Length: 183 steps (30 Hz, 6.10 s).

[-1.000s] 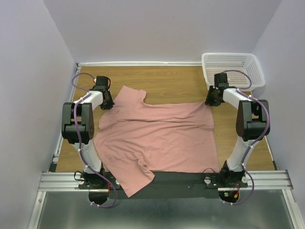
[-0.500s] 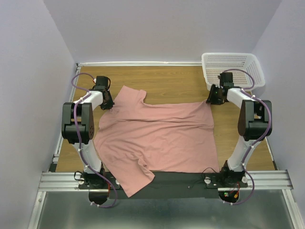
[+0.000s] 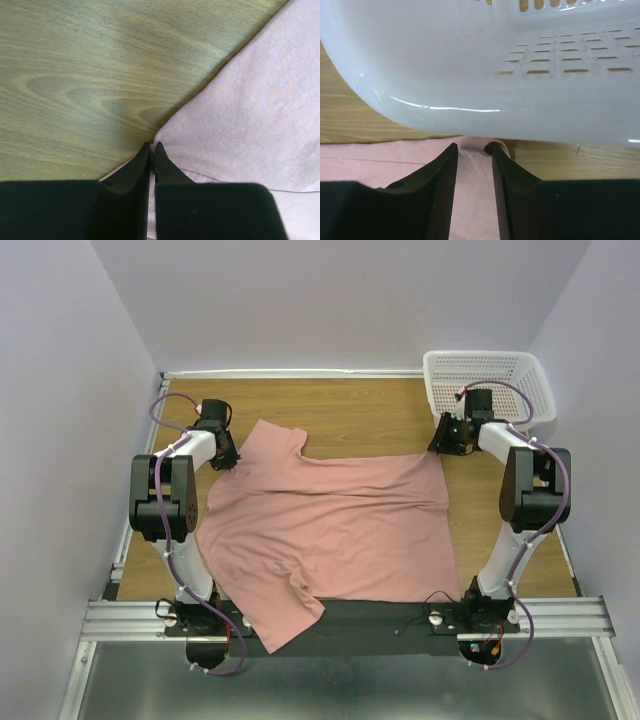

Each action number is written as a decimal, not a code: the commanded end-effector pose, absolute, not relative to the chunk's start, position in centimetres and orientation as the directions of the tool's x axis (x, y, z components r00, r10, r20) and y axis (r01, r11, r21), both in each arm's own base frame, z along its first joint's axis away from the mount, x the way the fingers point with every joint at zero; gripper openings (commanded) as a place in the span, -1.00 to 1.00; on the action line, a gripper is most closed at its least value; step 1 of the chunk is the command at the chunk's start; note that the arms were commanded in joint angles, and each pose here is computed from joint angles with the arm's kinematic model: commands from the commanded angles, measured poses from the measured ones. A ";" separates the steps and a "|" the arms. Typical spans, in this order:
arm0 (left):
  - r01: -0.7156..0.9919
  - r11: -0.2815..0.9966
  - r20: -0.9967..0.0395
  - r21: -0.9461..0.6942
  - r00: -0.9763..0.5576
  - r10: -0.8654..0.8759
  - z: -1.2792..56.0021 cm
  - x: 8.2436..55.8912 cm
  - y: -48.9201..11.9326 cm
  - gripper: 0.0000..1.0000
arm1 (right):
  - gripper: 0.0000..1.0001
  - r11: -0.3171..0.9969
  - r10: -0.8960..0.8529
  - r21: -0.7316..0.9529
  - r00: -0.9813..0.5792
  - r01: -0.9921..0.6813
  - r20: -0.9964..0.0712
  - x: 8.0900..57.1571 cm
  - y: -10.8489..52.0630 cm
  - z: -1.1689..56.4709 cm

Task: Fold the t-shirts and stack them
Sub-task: Flatten the tshirt out, then fold the tshirt

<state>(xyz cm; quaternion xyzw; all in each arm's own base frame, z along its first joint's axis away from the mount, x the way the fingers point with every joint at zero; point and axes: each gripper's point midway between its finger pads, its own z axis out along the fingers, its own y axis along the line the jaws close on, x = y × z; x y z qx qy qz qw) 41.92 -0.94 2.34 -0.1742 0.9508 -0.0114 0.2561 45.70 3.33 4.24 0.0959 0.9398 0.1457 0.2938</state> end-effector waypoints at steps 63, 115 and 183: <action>-0.414 0.888 -0.474 -0.198 -0.753 -0.457 2.1 41.7 1.7 -0.99 | 0.25 0.921 0.268 0.387 -0.790 0.042 -0.551 47.2 1.7 4.6; -0.555 0.827 -0.504 -0.089 -0.691 -0.518 2.2 40.2 6.5 -0.99 | 0.04 0.981 -0.017 0.144 -0.790 -0.133 -0.612 51.7 9.2 -0.6; -0.503 0.851 -0.732 -0.150 -0.522 -0.437 13.3 47.3 8.8 -1.00 | -0.99 0.997 0.054 0.076 -0.638 -0.007 -0.768 53.8 5.0 12.0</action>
